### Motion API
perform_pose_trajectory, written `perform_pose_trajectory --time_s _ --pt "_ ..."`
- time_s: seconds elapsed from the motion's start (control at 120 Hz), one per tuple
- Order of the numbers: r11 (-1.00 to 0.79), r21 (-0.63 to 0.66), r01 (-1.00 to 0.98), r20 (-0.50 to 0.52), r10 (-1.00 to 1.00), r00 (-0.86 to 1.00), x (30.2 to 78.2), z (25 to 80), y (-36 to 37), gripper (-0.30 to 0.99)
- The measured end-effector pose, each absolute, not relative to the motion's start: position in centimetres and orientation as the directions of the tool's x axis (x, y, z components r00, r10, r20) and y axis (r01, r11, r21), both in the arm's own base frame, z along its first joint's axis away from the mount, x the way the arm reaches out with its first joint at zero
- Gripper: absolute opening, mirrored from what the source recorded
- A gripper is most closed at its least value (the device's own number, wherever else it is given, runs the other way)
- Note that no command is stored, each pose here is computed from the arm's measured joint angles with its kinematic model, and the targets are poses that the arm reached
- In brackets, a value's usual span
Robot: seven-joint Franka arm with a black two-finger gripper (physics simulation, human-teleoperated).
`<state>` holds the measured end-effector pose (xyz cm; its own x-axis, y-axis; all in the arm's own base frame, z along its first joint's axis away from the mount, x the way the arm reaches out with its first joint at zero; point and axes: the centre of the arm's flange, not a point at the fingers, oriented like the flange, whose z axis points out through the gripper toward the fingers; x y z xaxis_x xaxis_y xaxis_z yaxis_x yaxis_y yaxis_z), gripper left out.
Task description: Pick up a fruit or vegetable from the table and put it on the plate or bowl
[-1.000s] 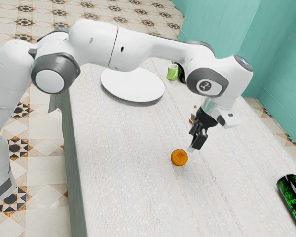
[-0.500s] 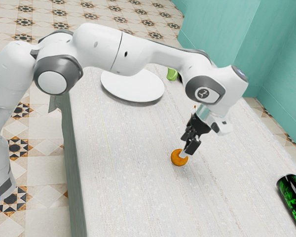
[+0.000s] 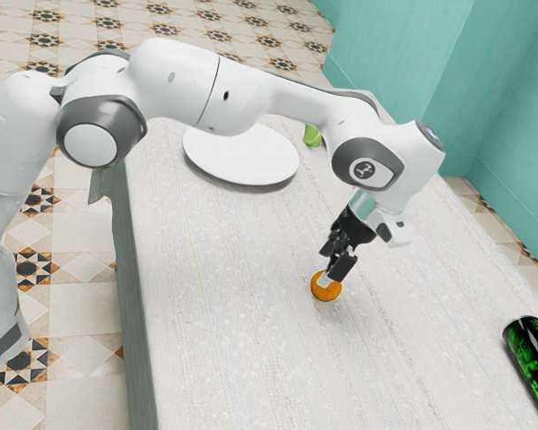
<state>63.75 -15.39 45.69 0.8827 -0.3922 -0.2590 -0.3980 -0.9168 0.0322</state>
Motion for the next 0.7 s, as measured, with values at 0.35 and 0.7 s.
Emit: perform_pose_trajectory --time_s 0.35,0.7 --pt "-0.927 0.028 -0.373 -0.283 -0.365 0.887 63.6 44.8 -13.8 0.69" --pt "-0.928 0.036 -0.371 -0.271 -0.366 0.89 64.1 43.1 -14.2 0.69"
